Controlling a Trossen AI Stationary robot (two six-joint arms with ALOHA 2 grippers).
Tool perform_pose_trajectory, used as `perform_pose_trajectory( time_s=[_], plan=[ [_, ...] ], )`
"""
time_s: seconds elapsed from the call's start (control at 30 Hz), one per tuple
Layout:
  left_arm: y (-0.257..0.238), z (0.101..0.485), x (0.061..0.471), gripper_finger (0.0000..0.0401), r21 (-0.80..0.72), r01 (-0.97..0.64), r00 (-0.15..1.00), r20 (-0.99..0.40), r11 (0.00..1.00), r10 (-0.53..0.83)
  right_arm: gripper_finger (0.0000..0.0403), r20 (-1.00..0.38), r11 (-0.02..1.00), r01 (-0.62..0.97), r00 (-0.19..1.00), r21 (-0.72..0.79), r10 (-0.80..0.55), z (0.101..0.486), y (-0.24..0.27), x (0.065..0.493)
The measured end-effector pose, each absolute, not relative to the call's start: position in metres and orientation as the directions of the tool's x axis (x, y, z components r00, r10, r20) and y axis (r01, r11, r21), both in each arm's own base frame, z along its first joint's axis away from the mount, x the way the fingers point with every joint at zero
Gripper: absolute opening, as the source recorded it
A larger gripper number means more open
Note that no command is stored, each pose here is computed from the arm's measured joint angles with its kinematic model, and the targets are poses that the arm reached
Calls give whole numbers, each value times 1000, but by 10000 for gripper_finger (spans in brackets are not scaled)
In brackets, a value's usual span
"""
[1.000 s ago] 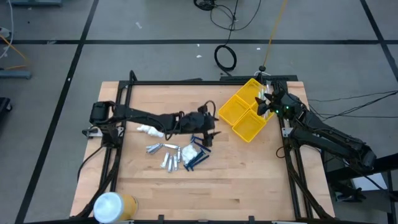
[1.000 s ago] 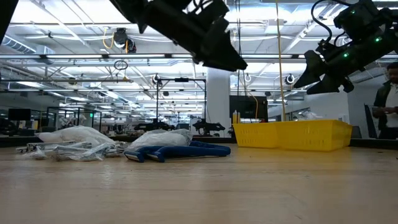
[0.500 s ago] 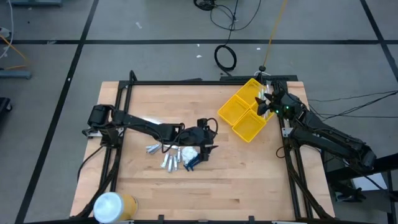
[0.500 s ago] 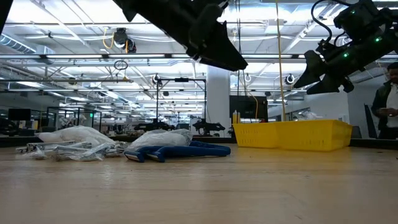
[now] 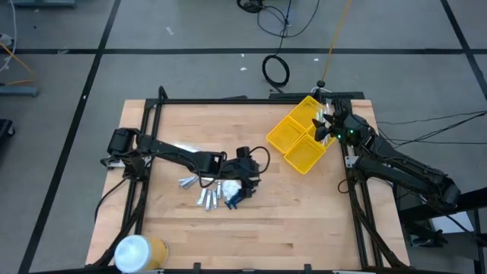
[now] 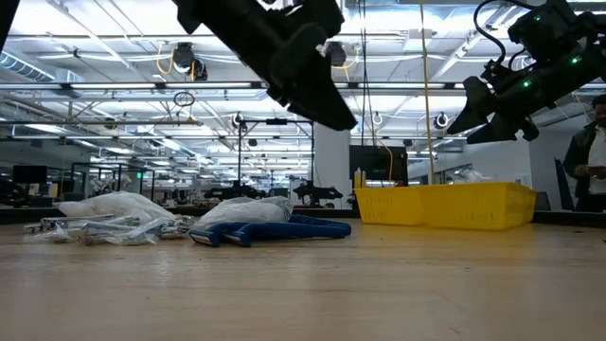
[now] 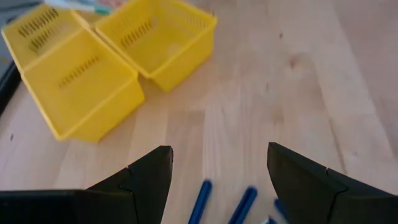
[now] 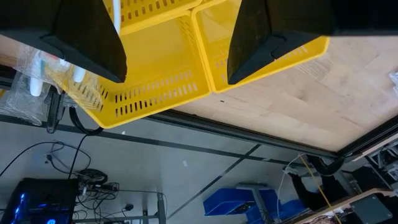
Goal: Pick & Place Travel size toiletries
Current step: Put the blue razor into the bottom right yellow bin
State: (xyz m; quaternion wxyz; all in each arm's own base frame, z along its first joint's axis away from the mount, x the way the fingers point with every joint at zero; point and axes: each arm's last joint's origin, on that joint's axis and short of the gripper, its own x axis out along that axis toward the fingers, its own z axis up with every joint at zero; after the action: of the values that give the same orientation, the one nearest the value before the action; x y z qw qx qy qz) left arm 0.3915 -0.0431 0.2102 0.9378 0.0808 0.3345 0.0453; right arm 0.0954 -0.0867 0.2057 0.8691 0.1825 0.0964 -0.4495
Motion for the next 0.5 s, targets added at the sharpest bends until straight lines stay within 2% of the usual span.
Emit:
perform_pose_trajectory(
  time_s=[0.33,0.5],
  plan=[
    [-41,199,381,253,120,-95,666,-730,988,152,265,-331,529,816,578,231,-746,206,-87,95],
    [-41,193,373,253,116,-77,582,-801,990,139,265,-332,530,816,577,230,-746,206,-87,95]
  ],
)
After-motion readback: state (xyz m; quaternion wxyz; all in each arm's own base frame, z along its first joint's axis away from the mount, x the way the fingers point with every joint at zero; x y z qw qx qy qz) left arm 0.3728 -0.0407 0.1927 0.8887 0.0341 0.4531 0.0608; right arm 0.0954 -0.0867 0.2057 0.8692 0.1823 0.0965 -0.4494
